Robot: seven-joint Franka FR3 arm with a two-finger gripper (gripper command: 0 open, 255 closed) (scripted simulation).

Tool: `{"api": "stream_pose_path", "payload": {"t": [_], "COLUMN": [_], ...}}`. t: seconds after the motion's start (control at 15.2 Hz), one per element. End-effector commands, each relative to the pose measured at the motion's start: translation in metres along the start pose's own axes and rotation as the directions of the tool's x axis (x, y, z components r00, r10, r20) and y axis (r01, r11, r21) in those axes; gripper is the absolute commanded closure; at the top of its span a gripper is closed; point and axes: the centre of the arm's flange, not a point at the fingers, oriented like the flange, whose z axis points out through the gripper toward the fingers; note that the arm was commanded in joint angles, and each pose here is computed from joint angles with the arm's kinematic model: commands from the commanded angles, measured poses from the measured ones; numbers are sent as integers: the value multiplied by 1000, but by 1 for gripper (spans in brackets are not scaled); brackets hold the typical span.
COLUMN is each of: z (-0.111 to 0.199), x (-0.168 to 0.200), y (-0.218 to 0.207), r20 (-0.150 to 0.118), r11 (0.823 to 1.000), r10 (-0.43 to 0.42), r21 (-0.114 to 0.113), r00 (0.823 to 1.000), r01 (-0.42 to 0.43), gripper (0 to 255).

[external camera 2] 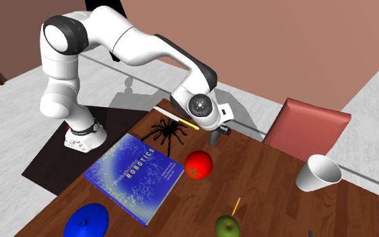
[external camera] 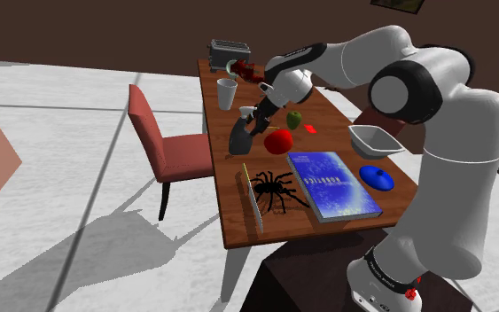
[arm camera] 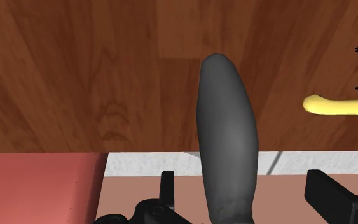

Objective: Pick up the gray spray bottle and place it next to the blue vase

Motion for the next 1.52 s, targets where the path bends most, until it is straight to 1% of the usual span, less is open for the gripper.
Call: {"api": "stream_pose_path", "payload": {"t": [0.0,0.2,0.66,0.73,1.32,1.45], "z": [10,24,24,24,24,15], "x": [0,0,0,0,0,6], "y": [0,-1,0,0,0,0], "r20": [-1,-1,-1,-1,-1,-1], "r11": [1000,1000,1000,1000,1000,1000], "r10": [-2,-2,-2,-2,-2,-2], "r21": [0,0,0,0,0,0], "r00": [1000,1000,1000,1000,1000,1000], "r01": [2,2,2,2,2,2], "gripper": [0,0,0,255,255,255]}}
